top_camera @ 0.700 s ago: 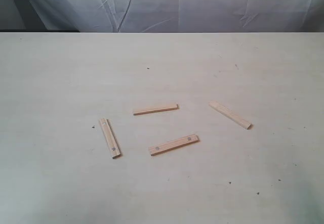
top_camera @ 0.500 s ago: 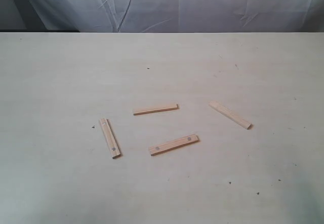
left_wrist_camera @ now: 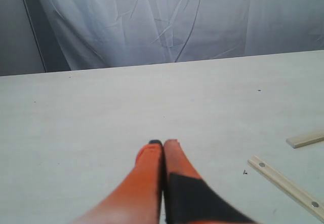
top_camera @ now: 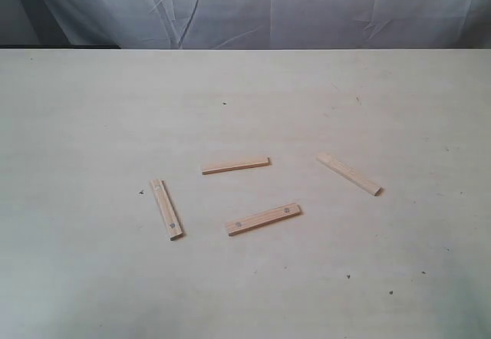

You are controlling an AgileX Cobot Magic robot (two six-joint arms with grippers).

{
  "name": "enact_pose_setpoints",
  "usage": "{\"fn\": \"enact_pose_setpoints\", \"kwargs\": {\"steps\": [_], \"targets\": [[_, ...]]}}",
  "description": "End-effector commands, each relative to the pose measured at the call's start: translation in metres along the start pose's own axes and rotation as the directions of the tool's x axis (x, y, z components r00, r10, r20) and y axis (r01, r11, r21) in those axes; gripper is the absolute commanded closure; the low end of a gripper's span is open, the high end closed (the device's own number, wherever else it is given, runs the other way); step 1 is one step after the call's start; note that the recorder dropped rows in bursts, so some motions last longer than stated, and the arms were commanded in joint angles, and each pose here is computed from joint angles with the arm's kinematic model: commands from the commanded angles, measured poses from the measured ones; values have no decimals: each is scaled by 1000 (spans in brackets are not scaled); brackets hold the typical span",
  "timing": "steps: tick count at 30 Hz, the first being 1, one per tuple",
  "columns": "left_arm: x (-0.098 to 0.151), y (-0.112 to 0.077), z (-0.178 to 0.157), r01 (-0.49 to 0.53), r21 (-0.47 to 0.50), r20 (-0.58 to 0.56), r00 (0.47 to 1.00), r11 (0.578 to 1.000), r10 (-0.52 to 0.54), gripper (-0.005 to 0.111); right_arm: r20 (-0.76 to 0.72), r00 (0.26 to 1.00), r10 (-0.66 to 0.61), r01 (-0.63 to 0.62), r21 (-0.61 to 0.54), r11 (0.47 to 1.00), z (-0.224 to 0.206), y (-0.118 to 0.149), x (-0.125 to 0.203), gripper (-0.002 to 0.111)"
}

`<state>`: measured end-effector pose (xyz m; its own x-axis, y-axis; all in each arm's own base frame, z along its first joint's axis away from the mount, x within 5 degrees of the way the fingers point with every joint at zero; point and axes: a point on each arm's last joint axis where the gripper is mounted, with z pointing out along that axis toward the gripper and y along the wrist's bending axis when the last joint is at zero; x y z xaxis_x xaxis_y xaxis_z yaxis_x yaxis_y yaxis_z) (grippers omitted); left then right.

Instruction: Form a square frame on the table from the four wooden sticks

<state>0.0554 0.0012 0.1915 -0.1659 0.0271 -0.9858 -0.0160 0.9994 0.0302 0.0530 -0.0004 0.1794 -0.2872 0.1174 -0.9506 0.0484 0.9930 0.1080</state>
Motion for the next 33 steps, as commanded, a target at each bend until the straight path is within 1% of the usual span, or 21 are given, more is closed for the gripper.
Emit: {"fn": "enact_pose_setpoints", "kwargs": {"steps": [1,11,12,13,17,22,25,28,31,33], "targets": [[0,0,0,3,6,15,1000,1000,-3,107,16,1000,-2,2,3,1000,0,0,-1,109],[0,0,0,3,6,15,1000,1000,-3,107,20,1000,-3,3,4,1000,0,0,-1,109],[0,0,0,-20,0,15,1000,1000,20,107,20,1000,-3,3,4,1000,0,0,-1,109],[-1,0,0,-23,-1,31,999,1000,23,107,20,1000,-3,3,4,1000,0,0,-1,109],[-11,0,-1,-13,-1,132,991,1000,13,107,20,1000,-3,3,4,1000,0,0,-1,109],[-20,0,-2,-14,-4,232,973,1000,14,107,17,1000,0,0,3,1000,0,0,-1,109],[-30,0,-5,-13,-7,339,941,1000,15,107,17,1000,0,0,3,1000,0,0,-1,109],[-40,1,-10,-12,-10,457,889,1000,15,107,17,1000,0,0,3,1000,0,0,-1,109],[-43,1,-11,-11,-11,483,875,1000,15,107,17,1000,0,0,3,1000,0,0,-1,109],[-46,1,-13,-7,-10,520,854,1000,11,107,17,1000,0,0,3,1000,0,0,-1,109]]}}
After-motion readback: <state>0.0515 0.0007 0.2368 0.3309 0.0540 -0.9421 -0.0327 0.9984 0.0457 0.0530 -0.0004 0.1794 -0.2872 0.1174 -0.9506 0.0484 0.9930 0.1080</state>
